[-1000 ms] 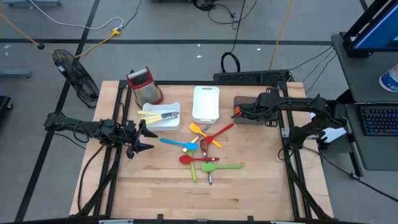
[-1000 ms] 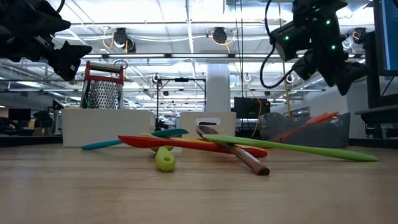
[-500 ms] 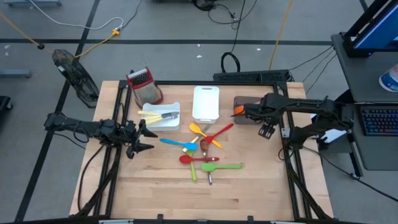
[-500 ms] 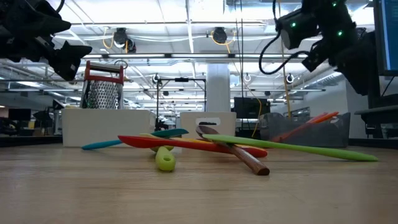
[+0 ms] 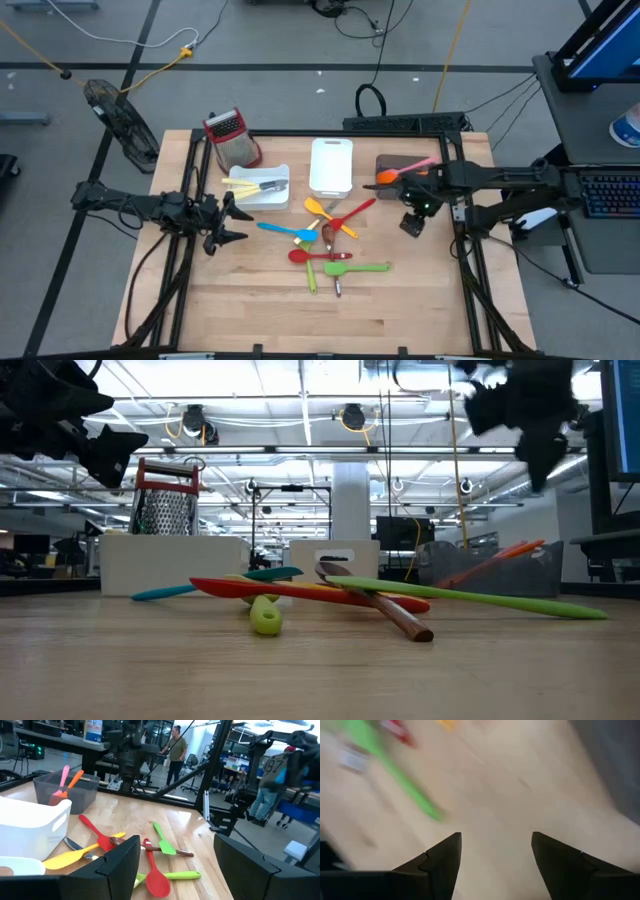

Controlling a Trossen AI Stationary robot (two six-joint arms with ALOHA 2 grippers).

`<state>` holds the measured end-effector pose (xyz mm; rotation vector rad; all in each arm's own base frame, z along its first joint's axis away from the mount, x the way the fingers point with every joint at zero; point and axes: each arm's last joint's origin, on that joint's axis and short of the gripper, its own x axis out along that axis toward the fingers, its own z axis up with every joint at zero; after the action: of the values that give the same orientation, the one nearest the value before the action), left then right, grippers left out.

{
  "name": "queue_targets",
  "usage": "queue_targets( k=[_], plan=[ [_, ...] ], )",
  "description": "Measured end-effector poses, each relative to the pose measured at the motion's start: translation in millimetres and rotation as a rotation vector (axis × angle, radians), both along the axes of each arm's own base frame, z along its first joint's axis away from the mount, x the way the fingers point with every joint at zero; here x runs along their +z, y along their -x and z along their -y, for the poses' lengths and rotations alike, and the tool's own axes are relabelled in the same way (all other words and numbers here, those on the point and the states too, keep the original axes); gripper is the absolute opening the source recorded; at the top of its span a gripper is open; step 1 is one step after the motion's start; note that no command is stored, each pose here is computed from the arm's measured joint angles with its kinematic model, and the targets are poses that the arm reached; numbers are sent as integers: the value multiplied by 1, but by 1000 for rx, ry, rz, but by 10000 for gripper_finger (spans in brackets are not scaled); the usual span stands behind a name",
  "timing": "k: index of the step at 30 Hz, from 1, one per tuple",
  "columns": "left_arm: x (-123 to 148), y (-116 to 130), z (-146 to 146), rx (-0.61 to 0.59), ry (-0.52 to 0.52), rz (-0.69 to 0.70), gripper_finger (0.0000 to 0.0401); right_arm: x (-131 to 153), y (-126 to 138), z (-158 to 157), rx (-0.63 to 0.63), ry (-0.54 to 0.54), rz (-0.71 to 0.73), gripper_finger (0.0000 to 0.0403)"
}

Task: Pick & Place Kitchen Items
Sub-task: Put the green spatula into the black bin

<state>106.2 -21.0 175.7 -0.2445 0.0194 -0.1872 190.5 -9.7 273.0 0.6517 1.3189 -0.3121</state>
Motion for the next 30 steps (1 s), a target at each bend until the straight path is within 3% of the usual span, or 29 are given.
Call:
queue_targets(
  k=[7, 14, 19, 30],
  plan=[
    [0, 0, 0, 0, -1, -1, 257, 17, -40, -23, 31, -83, 470, 238],
    [0, 0, 0, -1, -1, -1, 257, 19, -58, -43, 66, -150, 760, 238],
    [0, 0, 0, -1, 0, -1, 258, 4, -61, -61, 146, -173, 809, 238],
    [0, 0, 0, -1, 4, -1, 257, -30, -75, -93, 356, -115, 688, 238]
  ],
)
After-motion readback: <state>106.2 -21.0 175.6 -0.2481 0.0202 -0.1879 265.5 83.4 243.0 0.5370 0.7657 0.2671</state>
